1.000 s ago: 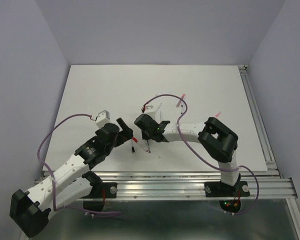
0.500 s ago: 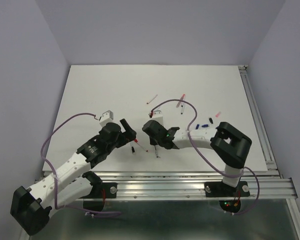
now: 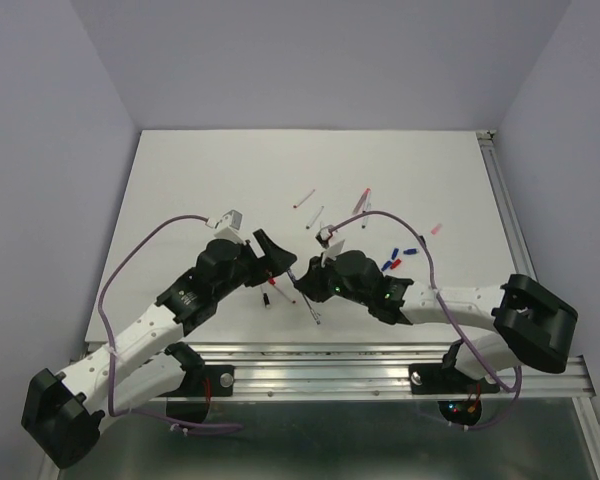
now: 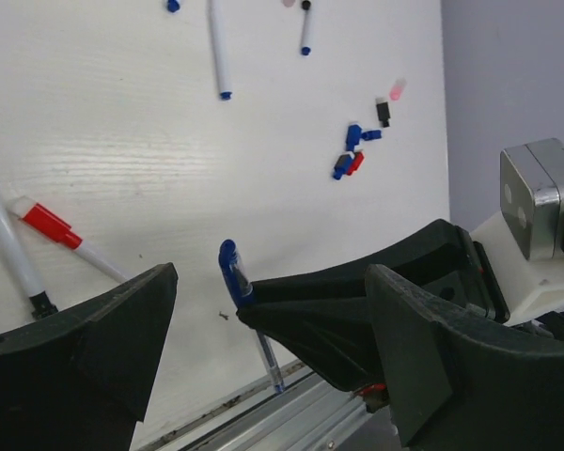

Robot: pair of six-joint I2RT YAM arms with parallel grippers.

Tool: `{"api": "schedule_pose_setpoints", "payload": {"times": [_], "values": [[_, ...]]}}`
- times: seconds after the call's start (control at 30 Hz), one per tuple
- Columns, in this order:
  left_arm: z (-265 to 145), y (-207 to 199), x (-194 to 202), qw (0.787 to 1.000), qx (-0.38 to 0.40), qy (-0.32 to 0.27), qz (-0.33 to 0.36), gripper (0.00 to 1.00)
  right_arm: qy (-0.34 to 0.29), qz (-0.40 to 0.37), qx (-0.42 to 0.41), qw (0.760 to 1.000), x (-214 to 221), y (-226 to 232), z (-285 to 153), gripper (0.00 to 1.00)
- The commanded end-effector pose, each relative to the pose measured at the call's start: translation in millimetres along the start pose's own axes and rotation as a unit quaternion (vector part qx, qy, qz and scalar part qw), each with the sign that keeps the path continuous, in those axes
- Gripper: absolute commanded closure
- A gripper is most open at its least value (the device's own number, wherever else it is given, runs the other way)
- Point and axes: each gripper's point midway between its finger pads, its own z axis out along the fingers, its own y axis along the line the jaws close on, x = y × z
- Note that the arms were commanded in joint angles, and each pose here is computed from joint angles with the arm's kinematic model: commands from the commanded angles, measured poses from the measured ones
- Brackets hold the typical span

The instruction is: Open the pen caps

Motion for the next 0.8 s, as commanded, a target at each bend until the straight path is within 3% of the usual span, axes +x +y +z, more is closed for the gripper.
{"api": "schedule_pose_setpoints", "payload": {"times": [0.0,0.33,0.47,0.7,0.73,0.77], "values": [[1.2,-21.2,1.3,0.998,0.059,0.004,-0.019,0.12,-0.060,-0.001,-0.090,0.994,-29.5,37.9,-11.0,0.92],[2.1,-24.3,7.9,0.997,0.076,0.015,-0.030,0.39,-0.113,0.036,-0.142,0.983,-51.0,56.8,-26.1,0.92],[3.3,-24.3,9.6,0.996,0.077,0.018,-0.029,0.56,-0.118,0.042,-0.161,0.979,-53.8,64.1,-26.8,0.92],[3.5,-26.6,10.0,0.996,0.082,0.022,-0.026,1.00,-0.127,0.057,-0.149,0.979,-58.0,61.3,-25.4,0.91],[3.8,-24.7,10.5,0.996,0.079,0.021,-0.027,1.00,-0.126,0.057,-0.148,0.979,-58.0,60.6,-25.0,0.90],[3.8,-23.8,9.6,0.996,0.077,0.018,-0.029,1.00,-0.123,0.056,-0.149,0.980,-57.3,61.4,-24.6,0.83]]}}
